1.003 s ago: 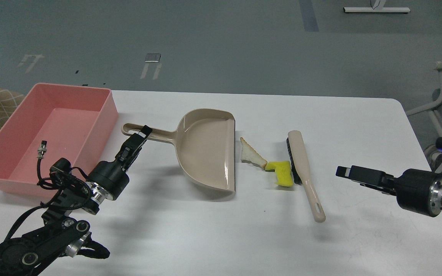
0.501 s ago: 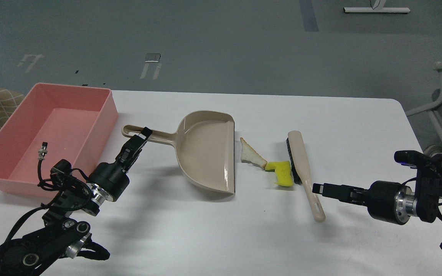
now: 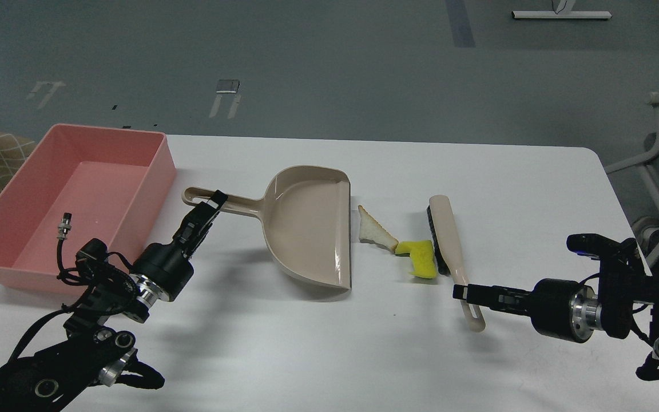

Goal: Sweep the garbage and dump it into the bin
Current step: 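Reach the right gripper to the wooden brush handle and grasp it, then sweep the sponge and paper scrap into the dustpan with the brush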

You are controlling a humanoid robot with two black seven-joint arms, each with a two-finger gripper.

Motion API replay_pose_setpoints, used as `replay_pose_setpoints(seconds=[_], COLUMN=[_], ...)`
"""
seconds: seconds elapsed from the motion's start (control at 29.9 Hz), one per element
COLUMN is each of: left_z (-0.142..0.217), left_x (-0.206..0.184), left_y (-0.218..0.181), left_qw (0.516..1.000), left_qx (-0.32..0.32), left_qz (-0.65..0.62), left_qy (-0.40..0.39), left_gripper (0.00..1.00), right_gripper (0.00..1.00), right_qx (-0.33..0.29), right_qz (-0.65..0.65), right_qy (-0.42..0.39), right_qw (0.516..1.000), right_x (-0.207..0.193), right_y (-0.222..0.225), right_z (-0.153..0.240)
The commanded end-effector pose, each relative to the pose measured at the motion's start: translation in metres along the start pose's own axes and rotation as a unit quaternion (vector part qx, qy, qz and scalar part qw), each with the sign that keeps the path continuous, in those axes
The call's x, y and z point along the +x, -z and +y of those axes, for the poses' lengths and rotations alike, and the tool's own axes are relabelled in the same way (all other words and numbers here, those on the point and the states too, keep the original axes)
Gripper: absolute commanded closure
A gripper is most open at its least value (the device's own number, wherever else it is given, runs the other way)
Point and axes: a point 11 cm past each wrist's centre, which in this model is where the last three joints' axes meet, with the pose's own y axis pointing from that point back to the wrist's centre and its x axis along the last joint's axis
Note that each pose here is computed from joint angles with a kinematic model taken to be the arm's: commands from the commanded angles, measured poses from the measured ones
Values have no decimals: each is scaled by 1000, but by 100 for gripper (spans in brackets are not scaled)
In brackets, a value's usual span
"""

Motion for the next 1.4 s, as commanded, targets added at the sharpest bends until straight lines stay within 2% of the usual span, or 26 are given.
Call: replay_pose_setpoints(seconds=[0.0,0.4,0.67,0.74,0.84,1.04,1.37], left_z=[0,0,0,0,0,0,5], left_x=[0,0,-1,-1,-1,-1,-4], left_y=[-1,-2,-2,-2,-2,-3,1], left_qw=[1000,1000,1000,1000,1000,1000,1000], left_qx=[-2,-3,-3,-3,-3,-6,-1], left_qz=[-1,-1,1,1,1,1,-7], left_qy=[0,1,2,2,2,2,17], left_gripper=[100,100,100,100,100,100,100], right_gripper=[33,46,77,88,93,99,100], right_qx=[4,10,13,10,12,11,-29], right_qz=[-1,0,0,-1,0,2,8], right_qy=[4,7,7,7,6,1,-22], right_qw=[1000,1000,1000,1000,1000,1000,999], right_x=[-4,-6,-7,-6,-5,-1,16], right_y=[2,5,7,6,8,8,-15], right_z=[-5,-13,-13,-13,-13,-10,16])
